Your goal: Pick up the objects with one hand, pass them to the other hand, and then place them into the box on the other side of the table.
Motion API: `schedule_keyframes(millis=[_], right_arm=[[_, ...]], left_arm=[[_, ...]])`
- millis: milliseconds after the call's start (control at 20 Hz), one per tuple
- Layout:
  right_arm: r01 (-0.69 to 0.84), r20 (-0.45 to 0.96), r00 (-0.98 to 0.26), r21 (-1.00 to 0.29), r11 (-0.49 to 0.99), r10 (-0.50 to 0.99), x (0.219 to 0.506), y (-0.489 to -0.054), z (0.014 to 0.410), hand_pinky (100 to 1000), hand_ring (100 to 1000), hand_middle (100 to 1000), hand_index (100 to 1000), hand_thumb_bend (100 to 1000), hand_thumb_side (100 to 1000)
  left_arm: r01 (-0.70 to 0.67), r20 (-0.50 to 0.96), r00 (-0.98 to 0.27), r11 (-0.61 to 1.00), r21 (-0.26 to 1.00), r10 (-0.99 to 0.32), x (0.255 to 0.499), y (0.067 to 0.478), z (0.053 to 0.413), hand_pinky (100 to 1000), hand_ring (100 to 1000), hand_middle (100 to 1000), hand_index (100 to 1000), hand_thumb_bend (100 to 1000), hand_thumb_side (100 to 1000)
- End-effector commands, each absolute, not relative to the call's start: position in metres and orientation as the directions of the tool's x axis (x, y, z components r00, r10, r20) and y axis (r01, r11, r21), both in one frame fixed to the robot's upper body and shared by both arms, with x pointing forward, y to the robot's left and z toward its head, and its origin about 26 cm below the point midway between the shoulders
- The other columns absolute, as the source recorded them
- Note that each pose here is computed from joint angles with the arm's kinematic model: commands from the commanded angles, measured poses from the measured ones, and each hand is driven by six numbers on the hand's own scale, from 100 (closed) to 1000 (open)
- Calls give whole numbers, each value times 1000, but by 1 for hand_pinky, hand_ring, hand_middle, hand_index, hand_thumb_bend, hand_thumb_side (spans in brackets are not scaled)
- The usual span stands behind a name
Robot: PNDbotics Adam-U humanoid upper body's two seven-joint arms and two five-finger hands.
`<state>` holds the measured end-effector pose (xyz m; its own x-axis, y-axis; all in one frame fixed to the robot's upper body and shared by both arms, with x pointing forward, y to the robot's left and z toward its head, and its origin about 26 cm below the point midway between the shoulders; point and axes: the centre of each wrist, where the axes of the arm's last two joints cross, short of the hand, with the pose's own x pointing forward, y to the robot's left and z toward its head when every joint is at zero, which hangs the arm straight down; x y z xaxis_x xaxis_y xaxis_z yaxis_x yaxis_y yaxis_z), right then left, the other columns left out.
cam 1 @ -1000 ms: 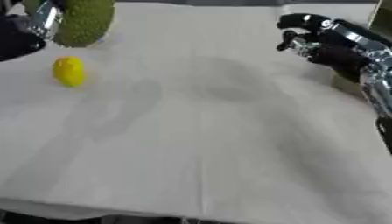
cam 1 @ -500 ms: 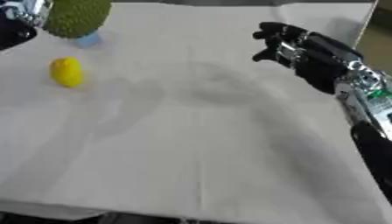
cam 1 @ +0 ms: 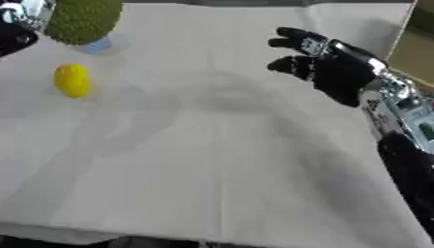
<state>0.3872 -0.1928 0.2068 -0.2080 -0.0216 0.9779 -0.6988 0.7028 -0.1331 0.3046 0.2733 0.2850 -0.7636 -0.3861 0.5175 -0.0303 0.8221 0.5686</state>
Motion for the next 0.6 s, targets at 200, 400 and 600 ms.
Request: schedule_keyframes(millis=[200,400,600], right_arm=[[-684,969,-246,-177,708,5,387,-193,217,979,749,927,976,163,496],[-665,969,-247,-174,727,6,387,-197,217,979,749,927,970,164,502],[-658,970,-242,-165,735,1,387,-200,217,978,749,927,970,159,518]], left_arm=[[-39,485,-787,815,578,-382,301,273,296,652,486,422,443,100,366],[-48,487,-786,823,567,-381,300,276,295,641,484,418,443,100,375],[-51,486,-786,823,566,-383,300,278,293,637,483,416,443,100,374]])
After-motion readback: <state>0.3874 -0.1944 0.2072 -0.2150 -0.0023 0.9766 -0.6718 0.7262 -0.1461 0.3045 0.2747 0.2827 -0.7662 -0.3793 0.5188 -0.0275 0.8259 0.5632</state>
